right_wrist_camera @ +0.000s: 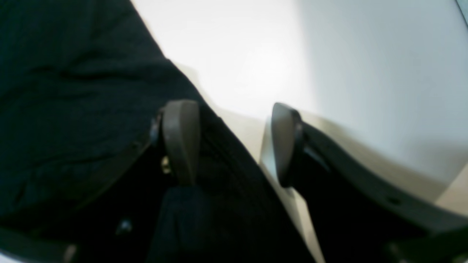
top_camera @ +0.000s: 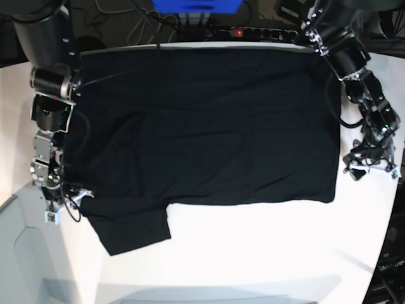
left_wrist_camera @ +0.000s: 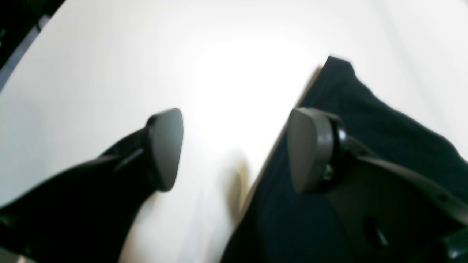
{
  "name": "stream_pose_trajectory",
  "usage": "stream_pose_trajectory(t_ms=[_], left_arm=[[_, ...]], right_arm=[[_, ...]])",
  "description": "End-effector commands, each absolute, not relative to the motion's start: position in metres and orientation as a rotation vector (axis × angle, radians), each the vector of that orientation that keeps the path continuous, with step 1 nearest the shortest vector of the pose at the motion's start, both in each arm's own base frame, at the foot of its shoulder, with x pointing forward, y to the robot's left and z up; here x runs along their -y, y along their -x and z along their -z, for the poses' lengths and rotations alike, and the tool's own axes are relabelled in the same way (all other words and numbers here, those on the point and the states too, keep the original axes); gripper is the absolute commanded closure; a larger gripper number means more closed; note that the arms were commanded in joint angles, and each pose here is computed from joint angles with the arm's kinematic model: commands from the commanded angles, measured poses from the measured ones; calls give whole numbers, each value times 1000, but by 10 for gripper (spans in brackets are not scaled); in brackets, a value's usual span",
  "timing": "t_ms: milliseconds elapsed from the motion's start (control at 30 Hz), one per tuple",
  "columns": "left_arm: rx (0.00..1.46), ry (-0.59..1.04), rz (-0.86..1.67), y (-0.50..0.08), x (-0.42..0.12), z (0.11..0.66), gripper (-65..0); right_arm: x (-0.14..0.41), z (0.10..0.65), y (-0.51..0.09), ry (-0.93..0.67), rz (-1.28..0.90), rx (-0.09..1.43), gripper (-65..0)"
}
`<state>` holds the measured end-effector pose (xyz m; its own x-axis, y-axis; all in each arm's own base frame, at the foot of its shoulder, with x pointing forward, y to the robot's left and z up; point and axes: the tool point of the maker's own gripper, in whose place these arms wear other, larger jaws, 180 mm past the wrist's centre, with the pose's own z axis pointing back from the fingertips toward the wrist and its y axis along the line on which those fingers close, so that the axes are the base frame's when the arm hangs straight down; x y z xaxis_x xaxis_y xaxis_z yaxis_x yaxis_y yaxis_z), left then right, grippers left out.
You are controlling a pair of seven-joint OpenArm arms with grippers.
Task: Fold the T-shirt properly
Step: 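Release and reach both grippers down to the shirt's side edges near the hem, then grasp the hem corners with both grippers and fold them over toward the collar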
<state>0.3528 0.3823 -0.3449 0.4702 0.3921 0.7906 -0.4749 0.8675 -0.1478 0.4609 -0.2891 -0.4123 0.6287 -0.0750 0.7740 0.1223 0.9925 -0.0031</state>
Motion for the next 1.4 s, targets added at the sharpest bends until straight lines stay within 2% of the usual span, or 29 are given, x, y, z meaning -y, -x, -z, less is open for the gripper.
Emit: stream_pose_trajectory(t_ms=[0, 233, 300, 533, 567, 967, 1367], left_arm=[[999, -110, -515, -365, -388, 328, -433], [945, -120, -456, -386, -389, 361, -433], [917, -106, -456, -393, -386, 374, -433], [933, -111, -402, -421, -379, 382, -433], [939, -112, -398, -426, -379, 379, -433], [996, -93, -335, -470, -362, 351, -434], [947, -110, -263, -475, -339, 391, -433]], right_arm=[[289, 395, -473, 55, 85, 926, -325], [278, 412, -463, 66, 17, 882, -305], [278, 417, -459, 66, 17, 872, -256], [277, 420, -456, 64, 16, 865, -9], [277, 420, -456, 64, 16, 864, 0], [266, 433, -448, 67, -37, 828, 0], [259, 435, -448, 54, -40, 826, 0]])
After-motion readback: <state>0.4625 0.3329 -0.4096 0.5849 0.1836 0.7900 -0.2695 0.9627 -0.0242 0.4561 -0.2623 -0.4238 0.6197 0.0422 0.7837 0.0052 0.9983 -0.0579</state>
